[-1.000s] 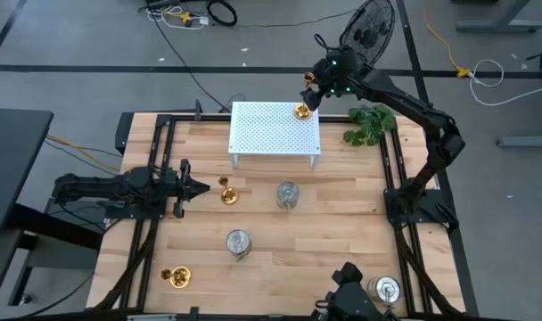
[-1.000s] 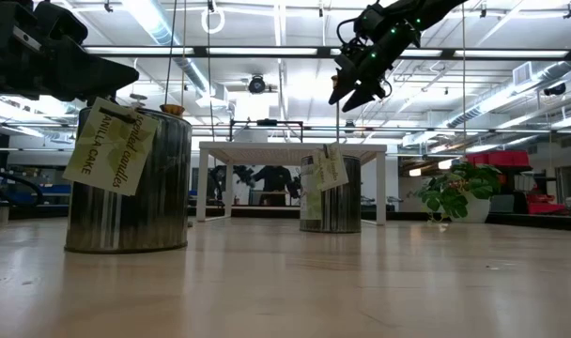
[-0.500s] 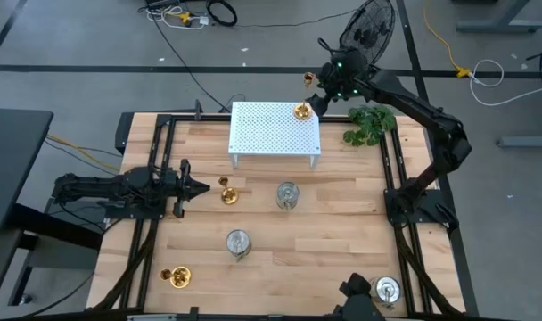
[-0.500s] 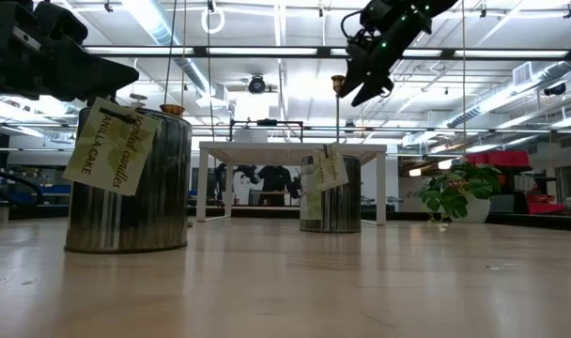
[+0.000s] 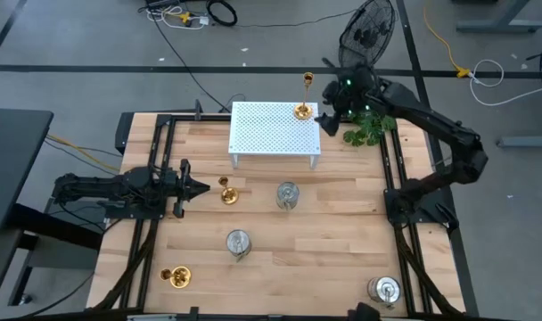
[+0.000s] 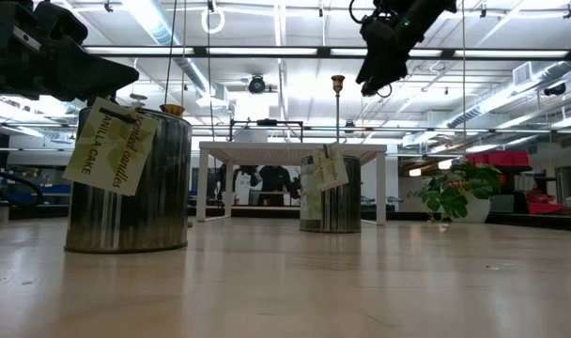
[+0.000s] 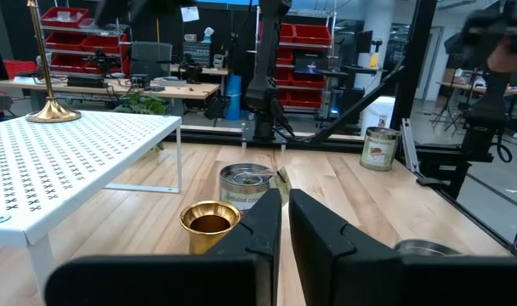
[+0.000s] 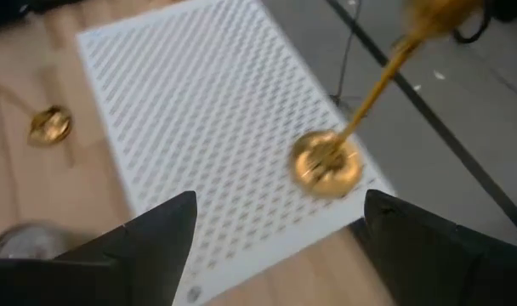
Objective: Pick & Place candle stick holders
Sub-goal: Put the right scented candle can on the shelf
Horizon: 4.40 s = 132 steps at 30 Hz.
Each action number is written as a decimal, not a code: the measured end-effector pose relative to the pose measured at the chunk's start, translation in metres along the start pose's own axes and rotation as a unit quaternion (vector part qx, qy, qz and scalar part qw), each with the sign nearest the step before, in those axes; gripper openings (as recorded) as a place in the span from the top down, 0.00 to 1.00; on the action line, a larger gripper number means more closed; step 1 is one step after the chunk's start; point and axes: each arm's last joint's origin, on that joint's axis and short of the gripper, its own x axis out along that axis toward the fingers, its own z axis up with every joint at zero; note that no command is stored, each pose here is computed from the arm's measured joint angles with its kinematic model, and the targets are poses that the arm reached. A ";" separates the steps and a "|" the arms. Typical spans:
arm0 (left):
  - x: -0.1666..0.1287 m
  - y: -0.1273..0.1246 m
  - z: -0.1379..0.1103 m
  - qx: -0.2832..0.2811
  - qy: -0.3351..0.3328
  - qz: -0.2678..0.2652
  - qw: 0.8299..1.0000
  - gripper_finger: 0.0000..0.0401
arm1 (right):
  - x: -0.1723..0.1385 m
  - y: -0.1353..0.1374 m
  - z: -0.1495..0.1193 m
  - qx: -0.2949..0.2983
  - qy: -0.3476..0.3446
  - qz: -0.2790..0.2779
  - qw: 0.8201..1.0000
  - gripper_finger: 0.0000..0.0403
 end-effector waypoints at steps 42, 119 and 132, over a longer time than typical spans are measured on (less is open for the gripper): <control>0.000 0.000 0.000 0.000 0.000 0.000 1.000 0.92 | 0.013 0.119 -0.044 -0.164 0.023 0.151 0.975 0.15; 0.000 0.000 0.000 0.000 0.000 0.000 1.000 0.92 | -0.068 0.255 -0.140 -0.500 0.136 0.447 0.729 0.15; 0.000 0.000 0.000 0.000 0.000 0.000 1.000 0.92 | -0.092 0.290 -0.177 -0.625 0.103 0.496 0.594 0.15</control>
